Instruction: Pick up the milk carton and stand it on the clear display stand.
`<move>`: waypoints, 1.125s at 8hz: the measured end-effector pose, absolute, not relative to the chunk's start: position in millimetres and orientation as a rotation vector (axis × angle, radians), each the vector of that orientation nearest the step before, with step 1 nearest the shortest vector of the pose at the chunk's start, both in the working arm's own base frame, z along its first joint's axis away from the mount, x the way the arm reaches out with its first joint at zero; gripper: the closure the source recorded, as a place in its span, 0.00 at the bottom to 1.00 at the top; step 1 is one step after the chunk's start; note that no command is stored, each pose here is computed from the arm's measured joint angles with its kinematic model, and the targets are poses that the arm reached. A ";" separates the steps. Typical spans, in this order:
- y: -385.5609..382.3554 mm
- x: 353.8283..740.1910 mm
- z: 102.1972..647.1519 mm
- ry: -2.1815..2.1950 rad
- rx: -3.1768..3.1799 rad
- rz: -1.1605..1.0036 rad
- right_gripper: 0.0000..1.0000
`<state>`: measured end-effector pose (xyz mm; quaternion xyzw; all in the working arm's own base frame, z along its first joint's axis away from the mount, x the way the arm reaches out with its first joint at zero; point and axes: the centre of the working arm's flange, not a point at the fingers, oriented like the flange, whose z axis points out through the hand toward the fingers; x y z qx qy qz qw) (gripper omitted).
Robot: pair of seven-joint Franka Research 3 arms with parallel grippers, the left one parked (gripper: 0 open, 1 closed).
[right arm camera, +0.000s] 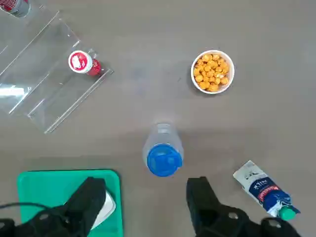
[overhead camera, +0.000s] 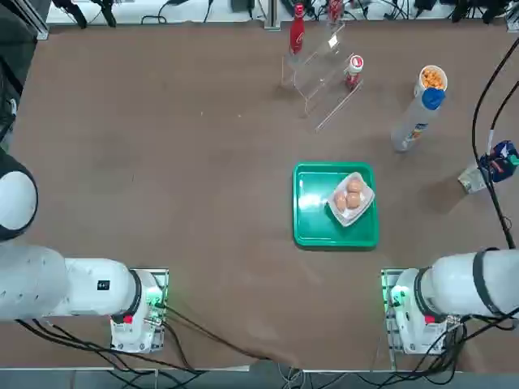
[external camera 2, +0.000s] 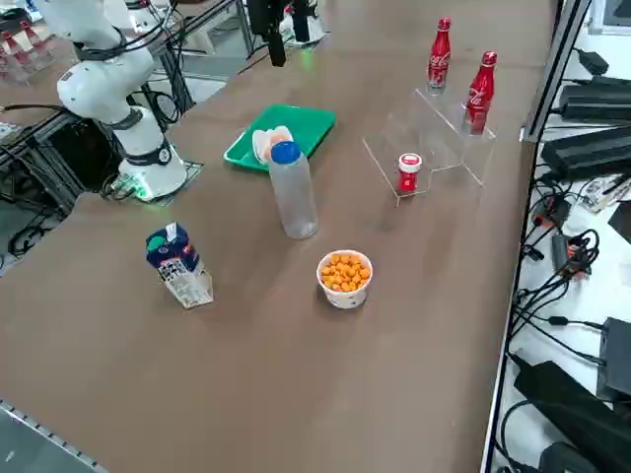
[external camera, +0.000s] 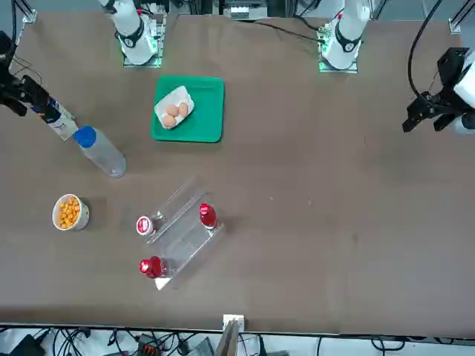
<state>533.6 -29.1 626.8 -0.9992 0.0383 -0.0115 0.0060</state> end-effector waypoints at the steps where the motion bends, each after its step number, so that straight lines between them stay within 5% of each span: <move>1: -29.0 533.1 626.5 0.118 -3.127 -0.029 0.00; 9: -92.5 510.2 582.2 -0.301 -3.136 0.258 0.00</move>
